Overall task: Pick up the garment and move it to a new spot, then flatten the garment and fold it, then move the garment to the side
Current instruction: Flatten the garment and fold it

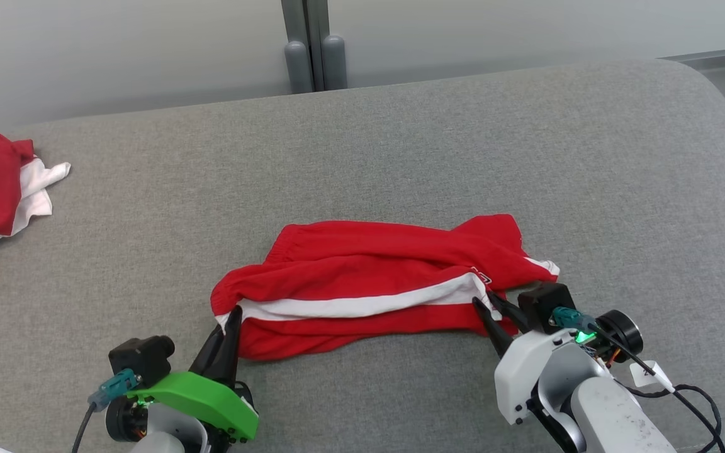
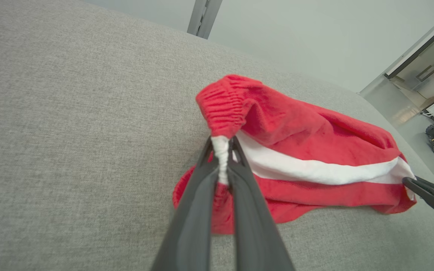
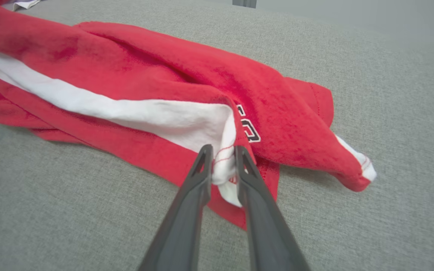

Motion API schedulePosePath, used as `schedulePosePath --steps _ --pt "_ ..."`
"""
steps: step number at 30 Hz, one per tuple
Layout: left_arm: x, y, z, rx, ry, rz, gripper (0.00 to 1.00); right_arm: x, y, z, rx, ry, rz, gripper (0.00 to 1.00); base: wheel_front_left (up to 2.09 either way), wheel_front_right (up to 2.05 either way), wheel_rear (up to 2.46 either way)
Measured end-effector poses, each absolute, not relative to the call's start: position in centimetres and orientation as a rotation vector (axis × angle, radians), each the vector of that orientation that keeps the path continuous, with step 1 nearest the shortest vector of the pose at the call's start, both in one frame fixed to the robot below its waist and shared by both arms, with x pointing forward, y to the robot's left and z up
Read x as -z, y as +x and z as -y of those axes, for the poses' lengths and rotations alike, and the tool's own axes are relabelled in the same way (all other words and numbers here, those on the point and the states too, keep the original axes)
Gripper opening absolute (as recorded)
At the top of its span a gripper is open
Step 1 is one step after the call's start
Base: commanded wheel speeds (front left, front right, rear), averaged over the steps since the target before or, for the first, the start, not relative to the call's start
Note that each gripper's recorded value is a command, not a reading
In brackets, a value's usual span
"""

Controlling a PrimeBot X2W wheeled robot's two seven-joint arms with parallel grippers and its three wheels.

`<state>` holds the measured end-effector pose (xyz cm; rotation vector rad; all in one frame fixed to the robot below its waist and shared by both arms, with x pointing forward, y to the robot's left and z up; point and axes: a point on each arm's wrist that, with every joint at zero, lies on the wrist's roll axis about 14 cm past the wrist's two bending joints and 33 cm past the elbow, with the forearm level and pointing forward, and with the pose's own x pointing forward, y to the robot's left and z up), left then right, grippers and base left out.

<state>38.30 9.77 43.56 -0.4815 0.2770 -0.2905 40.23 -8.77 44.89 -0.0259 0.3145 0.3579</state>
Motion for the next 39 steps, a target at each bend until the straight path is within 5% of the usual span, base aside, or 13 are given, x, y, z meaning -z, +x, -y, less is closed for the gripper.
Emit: schedulePosePath --steps 4,15,23,33,39 --pt "-43.8 38.3 -10.0 0.290 -0.477 -0.268 0.00 -45.0 40.4 9.3 -0.342 -0.031 -0.308 0.00 0.00 0.00 0.00" --pt "-47.6 39.9 -10.1 0.342 -0.437 -0.155 0.00 -49.7 42.3 11.3 -0.297 -0.052 -0.168 0.00 0.00 0.00 0.00" --pt "-56.6 41.5 -10.3 0.433 -0.356 0.086 0.00 -59.6 43.4 12.8 -0.289 -0.100 0.089 0.00 0.00 0.00 0.00" --pt "-69.7 38.6 -9.3 0.569 -0.184 0.407 0.00 -74.6 38.5 14.0 -0.265 -0.174 0.513 0.00 0.00 0.00 0.00" --pt "-73.7 37.7 -8.2 0.634 -0.096 0.471 0.00 -78.1 36.2 13.9 -0.252 -0.210 0.597 0.00 0.00 0.00 0.00"
